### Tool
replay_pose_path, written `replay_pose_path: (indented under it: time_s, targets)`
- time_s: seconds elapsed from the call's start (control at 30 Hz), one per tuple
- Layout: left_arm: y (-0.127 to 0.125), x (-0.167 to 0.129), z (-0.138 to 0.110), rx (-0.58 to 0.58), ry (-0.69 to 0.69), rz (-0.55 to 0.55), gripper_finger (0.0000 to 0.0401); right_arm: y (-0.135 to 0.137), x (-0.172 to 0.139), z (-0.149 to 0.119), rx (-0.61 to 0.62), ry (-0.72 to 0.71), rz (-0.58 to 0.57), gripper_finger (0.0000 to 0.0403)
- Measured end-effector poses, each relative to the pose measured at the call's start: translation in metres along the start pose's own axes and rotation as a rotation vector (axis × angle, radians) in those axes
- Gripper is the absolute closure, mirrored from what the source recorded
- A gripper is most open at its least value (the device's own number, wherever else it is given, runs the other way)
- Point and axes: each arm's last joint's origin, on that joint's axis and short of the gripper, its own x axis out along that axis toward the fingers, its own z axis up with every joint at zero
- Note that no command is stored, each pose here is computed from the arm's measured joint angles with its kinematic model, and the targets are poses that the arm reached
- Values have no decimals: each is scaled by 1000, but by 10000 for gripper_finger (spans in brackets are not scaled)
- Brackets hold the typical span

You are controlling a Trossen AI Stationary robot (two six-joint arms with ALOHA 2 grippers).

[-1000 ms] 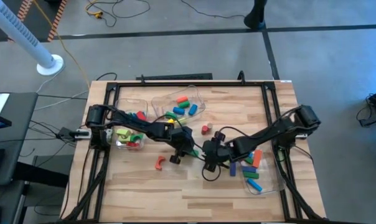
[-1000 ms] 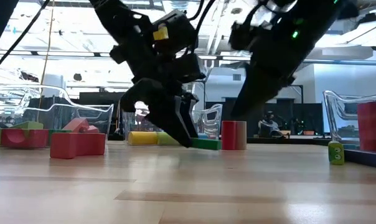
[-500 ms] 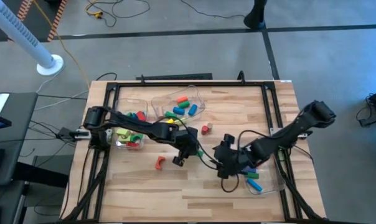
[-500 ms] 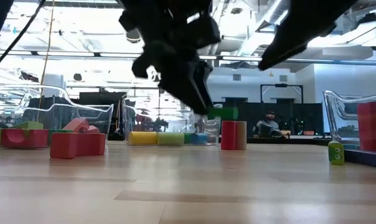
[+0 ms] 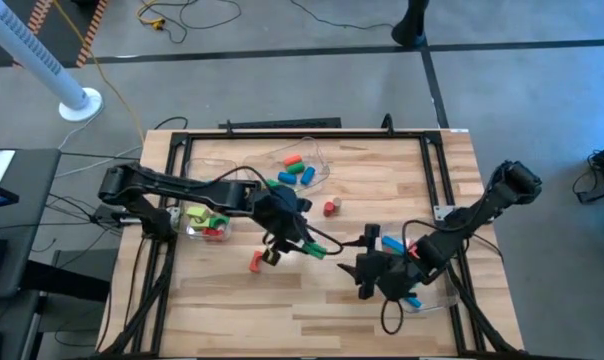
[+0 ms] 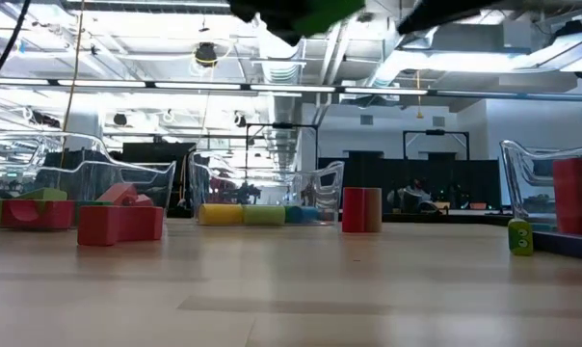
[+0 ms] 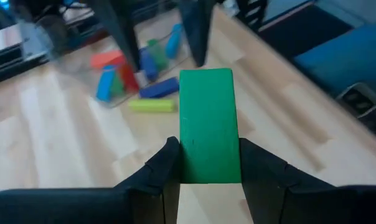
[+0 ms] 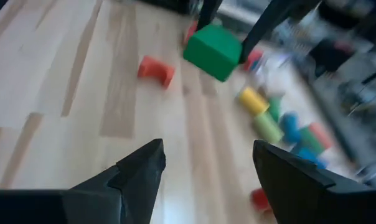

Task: Sort blocks by size
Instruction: Put the green rectangular block into the right transparent bin

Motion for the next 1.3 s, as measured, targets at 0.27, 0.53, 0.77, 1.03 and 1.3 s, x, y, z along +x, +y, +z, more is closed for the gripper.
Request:
replay_pose_path:
  time_s: [0.27,0.53,0.77,1.03,1.3]
  targets:
    - [-4,1,2,-27,-69,-156,273,10,-6,16,-178,-150,-62,121]
    - [-3,0,8,-27,-133,-173,273,23,4,23,-338,-231,-89,121]
    - [-2,0,7,-48,-133,-189,273,26,8,27,-379,-265,-96,121]
    - [-2,0,8,-48,-146,-215,273,30,18,33,-435,-339,-85,121]
    - [-3,0,7,-68,-139,-233,273,39,34,39,-523,-323,-97,122]
